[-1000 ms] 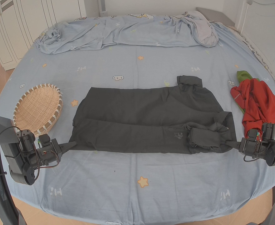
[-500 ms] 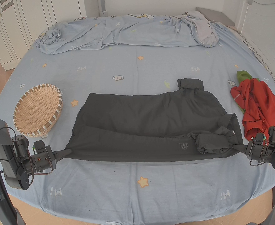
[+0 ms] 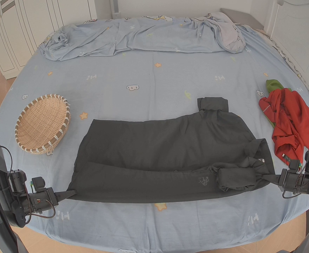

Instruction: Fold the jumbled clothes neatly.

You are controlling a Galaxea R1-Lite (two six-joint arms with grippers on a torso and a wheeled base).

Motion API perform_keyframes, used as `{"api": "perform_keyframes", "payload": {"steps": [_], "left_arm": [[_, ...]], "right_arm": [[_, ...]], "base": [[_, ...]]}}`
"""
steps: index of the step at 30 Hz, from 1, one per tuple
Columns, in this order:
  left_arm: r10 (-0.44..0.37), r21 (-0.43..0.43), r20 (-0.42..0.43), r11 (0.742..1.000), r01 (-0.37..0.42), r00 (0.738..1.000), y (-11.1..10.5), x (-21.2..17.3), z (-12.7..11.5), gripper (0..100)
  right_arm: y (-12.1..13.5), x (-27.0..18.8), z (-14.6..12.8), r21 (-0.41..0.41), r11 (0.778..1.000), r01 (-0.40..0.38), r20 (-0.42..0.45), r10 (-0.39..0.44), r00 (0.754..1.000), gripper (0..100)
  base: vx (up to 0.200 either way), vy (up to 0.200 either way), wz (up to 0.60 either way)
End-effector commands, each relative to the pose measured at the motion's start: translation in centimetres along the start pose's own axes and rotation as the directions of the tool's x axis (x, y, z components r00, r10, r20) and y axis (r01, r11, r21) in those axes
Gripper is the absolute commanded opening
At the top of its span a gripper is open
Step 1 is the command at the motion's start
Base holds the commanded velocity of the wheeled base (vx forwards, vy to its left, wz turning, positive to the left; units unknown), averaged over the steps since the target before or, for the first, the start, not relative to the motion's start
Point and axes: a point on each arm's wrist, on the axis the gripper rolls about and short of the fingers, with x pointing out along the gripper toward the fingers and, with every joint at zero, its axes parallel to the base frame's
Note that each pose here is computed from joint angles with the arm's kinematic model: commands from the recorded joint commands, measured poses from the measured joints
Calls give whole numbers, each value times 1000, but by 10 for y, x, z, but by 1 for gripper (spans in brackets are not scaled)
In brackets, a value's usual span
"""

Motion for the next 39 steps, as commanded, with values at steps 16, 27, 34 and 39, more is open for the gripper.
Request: {"api": "perform_keyframes", "payload": {"steps": [16, 27, 34, 39], "left_arm": [[26, -59, -19, 998, -27, 999, 22, -12, -18, 0], [39, -61, 30, 997, -37, 999, 24, -23, -13, 100], [-25, 6, 127, 1000, 25, 992, 12, -47, 7, 100], [-84, 8, 149, 996, 83, 985, -10, -49, 26, 100]], "right_arm": [[8, -16, -26, 43, 999, 20, -40, -18, 999, 0], [7, -24, -28, 47, 998, 38, -16, -37, 999, 100], [11, -43, -23, 32, 997, 63, 71, -66, 995, 100], [16, -47, -15, -5, 998, 59, 111, -58, 992, 100]], "base": [[0, 0, 0], [0, 0, 0], [0, 0, 0], [0, 0, 0]]}}
